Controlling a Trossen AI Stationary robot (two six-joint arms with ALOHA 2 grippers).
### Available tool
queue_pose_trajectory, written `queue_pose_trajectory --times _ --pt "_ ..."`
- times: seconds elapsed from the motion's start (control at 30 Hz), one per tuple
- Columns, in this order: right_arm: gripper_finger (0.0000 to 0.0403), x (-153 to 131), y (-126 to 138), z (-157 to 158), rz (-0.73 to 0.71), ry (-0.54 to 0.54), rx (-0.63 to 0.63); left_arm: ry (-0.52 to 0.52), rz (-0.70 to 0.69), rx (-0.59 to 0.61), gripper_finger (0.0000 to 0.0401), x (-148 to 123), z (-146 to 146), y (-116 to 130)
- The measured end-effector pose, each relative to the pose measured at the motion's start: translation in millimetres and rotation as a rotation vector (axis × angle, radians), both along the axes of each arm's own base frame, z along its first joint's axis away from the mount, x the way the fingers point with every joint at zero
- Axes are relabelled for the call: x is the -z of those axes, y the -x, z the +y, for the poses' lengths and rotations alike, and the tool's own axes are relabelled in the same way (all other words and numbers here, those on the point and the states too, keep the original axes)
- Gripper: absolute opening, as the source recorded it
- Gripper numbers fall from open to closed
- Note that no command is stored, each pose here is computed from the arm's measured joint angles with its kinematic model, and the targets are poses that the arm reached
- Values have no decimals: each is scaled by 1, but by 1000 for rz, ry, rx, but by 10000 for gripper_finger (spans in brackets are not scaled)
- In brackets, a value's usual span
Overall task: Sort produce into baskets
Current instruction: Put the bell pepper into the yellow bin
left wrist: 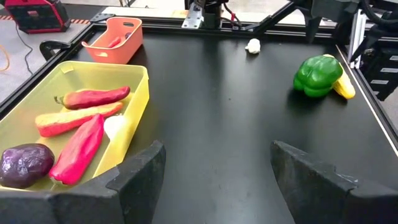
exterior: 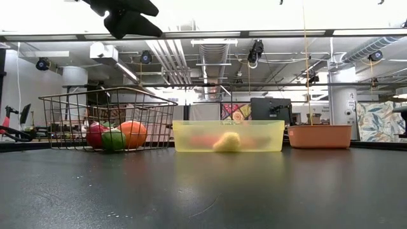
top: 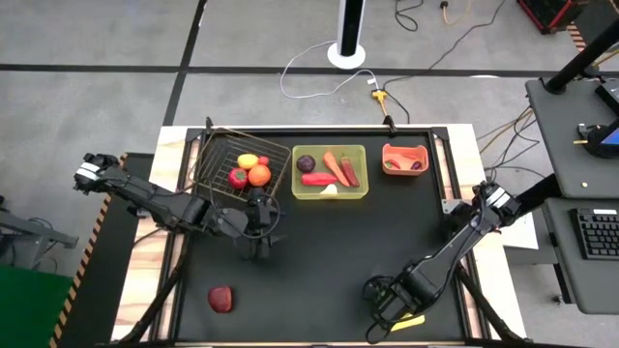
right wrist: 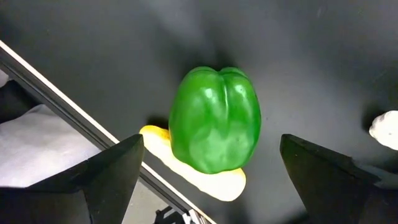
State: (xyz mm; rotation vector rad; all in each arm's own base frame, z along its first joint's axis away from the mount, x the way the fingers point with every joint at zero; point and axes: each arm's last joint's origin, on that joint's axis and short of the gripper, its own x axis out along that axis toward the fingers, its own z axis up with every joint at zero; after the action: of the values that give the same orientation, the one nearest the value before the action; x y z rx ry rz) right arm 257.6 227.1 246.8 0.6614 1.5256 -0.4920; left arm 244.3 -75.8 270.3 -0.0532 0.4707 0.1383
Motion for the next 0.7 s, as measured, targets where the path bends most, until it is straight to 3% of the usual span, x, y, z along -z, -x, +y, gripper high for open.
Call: queue_pose_trajectory --times 0.7 --pt "369 12 1 2 -17 -15 -19 0 0 -1 270 0 0 0"
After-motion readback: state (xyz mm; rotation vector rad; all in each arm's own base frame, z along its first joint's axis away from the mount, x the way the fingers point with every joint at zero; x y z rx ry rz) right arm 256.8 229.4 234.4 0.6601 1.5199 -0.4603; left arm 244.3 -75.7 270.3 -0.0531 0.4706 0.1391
